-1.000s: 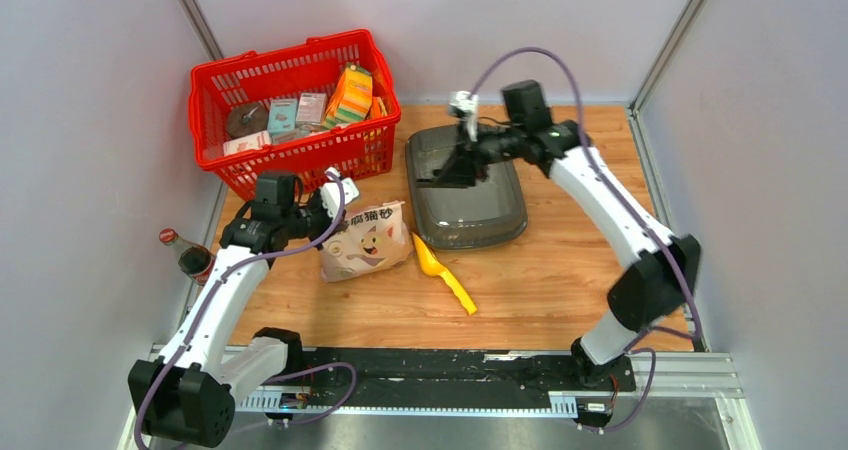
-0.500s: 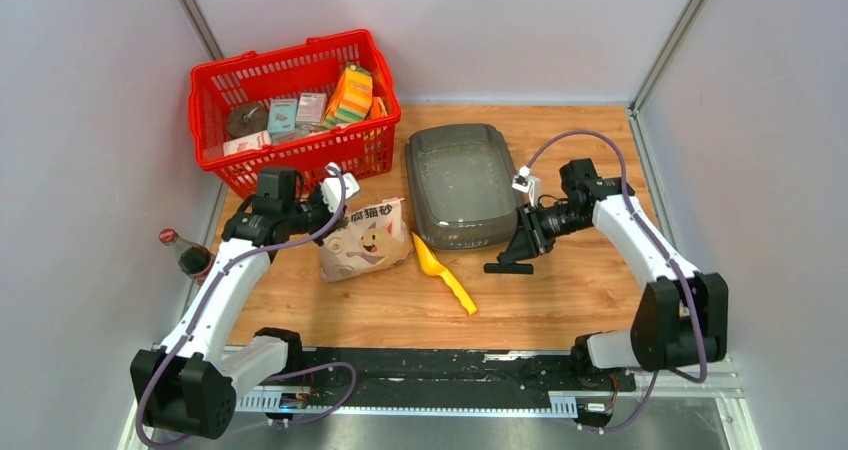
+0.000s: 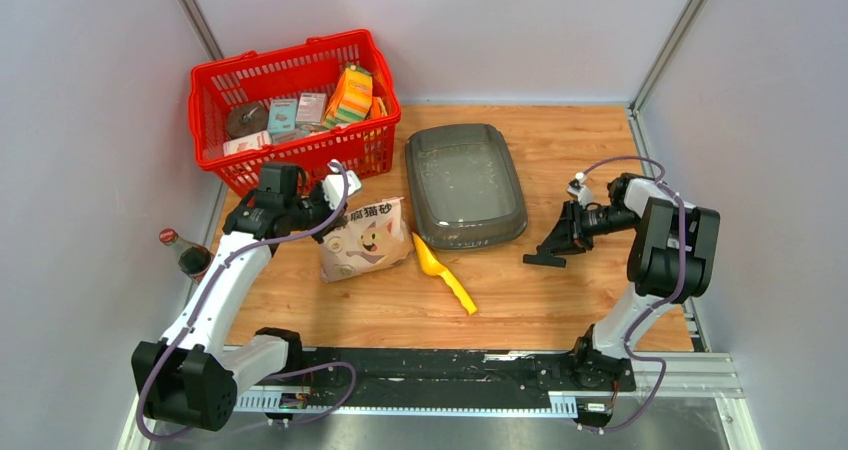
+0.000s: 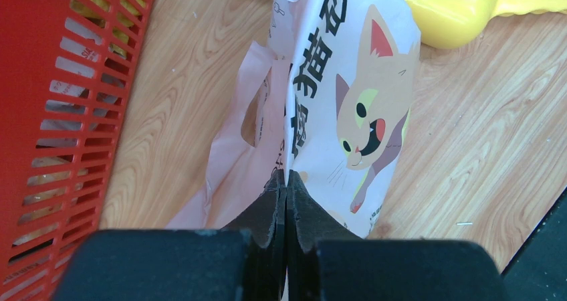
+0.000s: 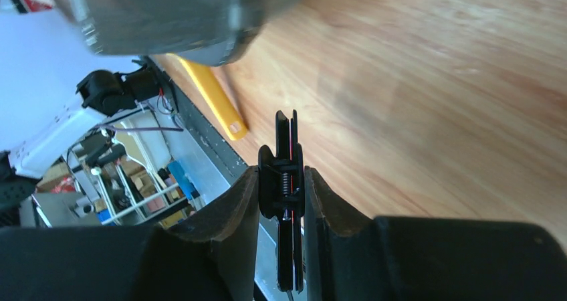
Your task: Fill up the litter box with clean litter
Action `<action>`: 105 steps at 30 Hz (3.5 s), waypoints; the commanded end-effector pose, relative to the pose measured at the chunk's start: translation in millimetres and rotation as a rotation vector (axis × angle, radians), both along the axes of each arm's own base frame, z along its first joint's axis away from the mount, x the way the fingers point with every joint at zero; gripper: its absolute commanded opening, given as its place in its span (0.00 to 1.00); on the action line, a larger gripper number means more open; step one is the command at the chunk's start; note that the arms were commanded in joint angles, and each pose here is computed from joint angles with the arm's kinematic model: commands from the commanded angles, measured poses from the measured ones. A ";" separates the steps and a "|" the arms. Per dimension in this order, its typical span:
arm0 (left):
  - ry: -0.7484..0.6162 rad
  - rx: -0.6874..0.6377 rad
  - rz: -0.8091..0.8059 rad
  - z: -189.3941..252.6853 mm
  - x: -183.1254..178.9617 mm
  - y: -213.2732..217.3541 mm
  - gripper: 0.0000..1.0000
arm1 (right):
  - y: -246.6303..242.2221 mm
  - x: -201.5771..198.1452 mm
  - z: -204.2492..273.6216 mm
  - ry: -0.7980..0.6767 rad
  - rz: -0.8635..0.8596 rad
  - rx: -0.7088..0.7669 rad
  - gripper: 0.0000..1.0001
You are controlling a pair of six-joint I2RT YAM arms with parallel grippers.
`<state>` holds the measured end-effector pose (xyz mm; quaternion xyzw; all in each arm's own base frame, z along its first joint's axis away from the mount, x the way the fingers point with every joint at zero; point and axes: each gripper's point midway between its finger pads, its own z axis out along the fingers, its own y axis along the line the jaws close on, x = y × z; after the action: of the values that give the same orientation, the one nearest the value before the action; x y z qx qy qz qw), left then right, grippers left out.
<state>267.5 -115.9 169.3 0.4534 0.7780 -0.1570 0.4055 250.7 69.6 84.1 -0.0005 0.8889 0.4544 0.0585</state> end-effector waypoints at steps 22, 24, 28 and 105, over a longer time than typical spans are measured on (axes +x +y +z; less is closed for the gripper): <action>-0.246 -0.092 -0.176 48.3 -8.5 -28.8 0.00 | 34.7 84.7 156.8 -0.765 0.114 -0.255 1.00; -0.243 -0.089 -0.192 45.8 -14.5 -30.9 0.00 | 69.7 86.1 160.0 -0.810 0.190 -0.286 1.00; -0.243 -0.081 -0.202 41.7 -22.5 -31.6 0.00 | 110.6 79.9 165.9 -0.779 0.279 -0.197 1.00; 0.047 -0.768 0.418 69.1 11.1 7.7 0.00 | 362.1 103.5 111.3 -0.522 0.627 0.387 1.00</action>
<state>289.4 -88.9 199.1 0.0056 0.7971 -0.3386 0.4999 369.0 412.2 182.1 -0.3706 0.7235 0.5587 0.1643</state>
